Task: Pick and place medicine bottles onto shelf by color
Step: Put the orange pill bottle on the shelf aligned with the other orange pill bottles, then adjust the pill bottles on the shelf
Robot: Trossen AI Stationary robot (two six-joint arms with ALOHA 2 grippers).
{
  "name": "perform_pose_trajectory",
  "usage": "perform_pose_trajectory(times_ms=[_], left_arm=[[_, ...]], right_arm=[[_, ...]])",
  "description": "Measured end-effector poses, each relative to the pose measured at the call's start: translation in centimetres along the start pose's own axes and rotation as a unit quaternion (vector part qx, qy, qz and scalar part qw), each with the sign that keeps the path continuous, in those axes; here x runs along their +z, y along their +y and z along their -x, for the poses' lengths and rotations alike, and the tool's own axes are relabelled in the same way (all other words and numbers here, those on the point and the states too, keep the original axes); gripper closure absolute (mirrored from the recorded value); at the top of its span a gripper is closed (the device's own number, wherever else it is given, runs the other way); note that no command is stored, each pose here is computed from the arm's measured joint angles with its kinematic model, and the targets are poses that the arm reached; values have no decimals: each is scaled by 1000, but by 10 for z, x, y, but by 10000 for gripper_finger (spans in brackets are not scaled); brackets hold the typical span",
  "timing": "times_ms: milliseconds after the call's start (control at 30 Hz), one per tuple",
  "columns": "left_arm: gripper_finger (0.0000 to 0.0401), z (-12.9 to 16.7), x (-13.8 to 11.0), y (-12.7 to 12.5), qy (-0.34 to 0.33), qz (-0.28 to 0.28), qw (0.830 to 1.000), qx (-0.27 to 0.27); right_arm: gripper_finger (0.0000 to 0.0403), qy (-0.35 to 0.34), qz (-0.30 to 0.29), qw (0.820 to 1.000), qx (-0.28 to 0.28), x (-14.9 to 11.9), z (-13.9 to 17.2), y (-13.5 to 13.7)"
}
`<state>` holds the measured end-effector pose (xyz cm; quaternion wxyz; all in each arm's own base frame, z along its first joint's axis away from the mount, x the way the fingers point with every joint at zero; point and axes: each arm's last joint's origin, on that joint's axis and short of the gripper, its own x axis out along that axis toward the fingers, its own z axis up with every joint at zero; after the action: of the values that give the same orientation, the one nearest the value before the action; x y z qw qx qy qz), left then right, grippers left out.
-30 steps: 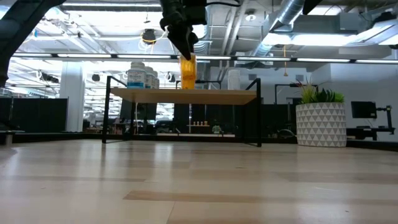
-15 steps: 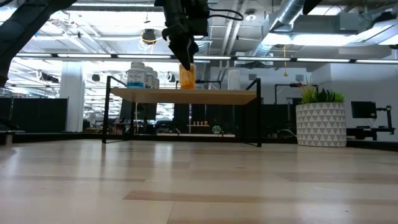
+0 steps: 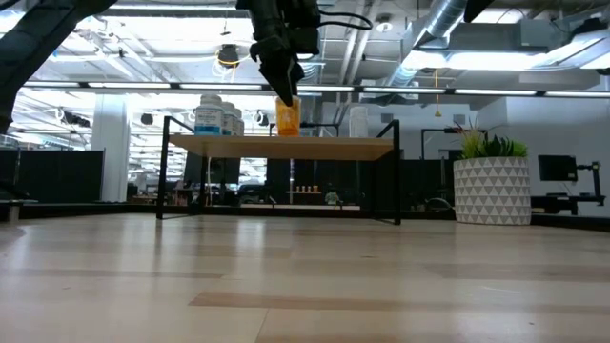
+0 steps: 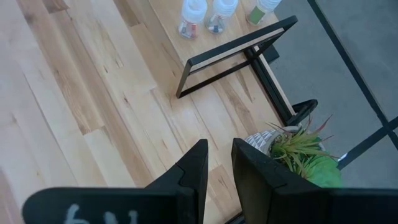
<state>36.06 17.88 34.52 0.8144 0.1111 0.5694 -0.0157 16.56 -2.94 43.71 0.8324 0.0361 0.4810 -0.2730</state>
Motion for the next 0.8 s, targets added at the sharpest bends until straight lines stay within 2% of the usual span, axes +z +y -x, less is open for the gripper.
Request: perform_pose_trajectory(times_ms=[333, 800], left_arm=[[156, 0, 0, 0, 0, 1, 1000, 1], [153, 7, 5, -3, -1, 2, 1000, 20]], right_arm=[[308, 0, 0, 1000, 0, 0, 0, 0], [308, 1, -1, 1000, 2, 0, 0, 0]])
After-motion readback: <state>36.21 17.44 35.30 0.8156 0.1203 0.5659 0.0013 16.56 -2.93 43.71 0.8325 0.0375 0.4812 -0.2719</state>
